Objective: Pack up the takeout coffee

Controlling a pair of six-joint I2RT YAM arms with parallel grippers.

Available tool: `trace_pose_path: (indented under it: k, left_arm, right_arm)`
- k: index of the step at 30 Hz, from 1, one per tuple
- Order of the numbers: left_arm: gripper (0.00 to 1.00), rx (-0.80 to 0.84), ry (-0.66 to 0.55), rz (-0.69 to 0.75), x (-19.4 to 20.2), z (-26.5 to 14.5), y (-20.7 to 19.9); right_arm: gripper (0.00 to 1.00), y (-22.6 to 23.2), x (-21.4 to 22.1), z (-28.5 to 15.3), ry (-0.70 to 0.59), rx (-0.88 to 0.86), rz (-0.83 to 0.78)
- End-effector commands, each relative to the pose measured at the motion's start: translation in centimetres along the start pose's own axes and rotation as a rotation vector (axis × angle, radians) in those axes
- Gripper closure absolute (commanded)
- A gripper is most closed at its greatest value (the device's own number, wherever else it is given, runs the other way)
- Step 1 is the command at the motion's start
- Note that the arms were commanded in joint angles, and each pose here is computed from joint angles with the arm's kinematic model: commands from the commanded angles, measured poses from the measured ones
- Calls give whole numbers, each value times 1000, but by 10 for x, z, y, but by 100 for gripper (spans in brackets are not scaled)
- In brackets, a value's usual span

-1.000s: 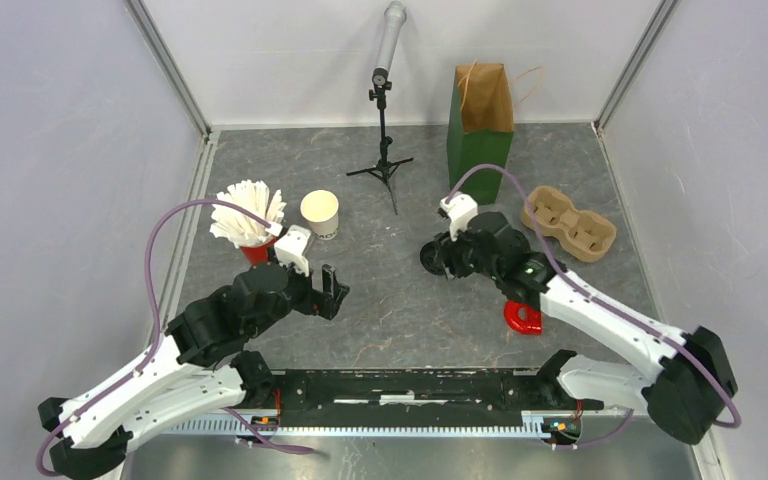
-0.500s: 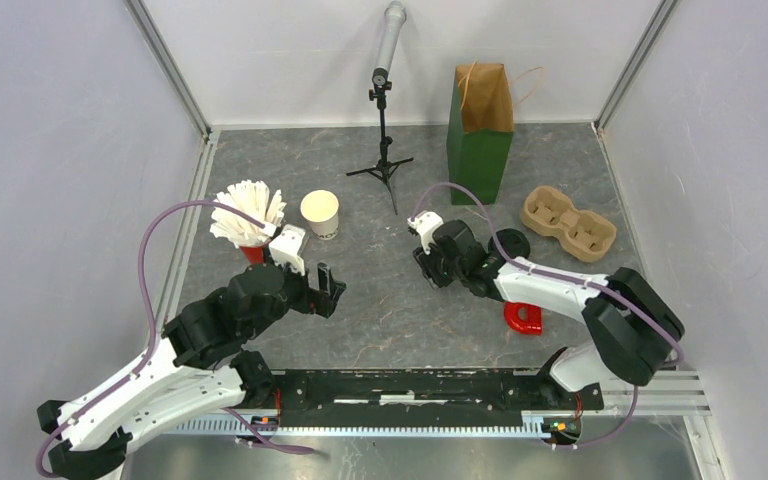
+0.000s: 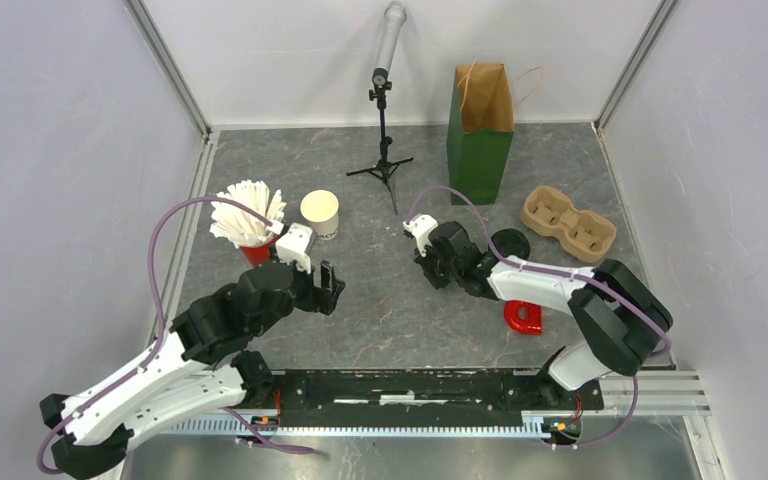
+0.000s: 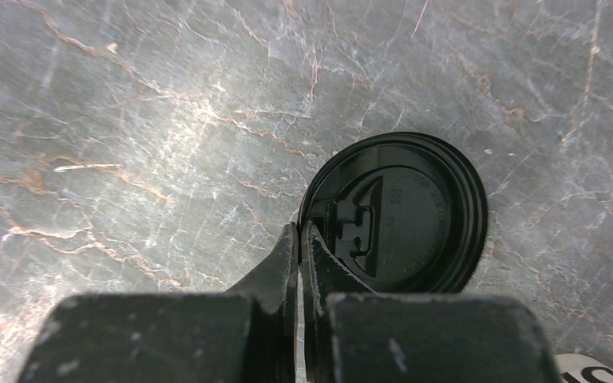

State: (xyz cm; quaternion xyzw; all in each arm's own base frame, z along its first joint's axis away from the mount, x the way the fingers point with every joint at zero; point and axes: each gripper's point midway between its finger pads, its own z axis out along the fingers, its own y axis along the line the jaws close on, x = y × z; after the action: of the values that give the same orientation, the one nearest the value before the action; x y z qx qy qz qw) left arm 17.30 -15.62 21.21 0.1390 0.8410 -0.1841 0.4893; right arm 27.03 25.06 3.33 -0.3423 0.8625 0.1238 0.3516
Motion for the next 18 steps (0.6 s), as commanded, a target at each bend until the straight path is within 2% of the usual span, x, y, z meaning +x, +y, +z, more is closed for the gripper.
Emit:
trace_pose_path:
  k: [1,6,9,14,18]
  left_arm:
    - [19,-28,-31,45,-20,5,-1]
    - [23,-111,10,109,-44,18,-1]
    - [24,-144,69,171,-53,38,0]
    - [31,-219,163,245,-67,79,15]
    - [44,-287,232,269,-76,114,38]
  right_arm:
    - [100,5,-41,-25,-146,-31,-2]
    - [100,12,-54,-60,-249,-70,32]
    - [100,16,-63,-88,-332,-97,53]
    - [100,16,-79,-139,-482,-112,79]
    - [100,18,-90,-174,-573,-136,87]
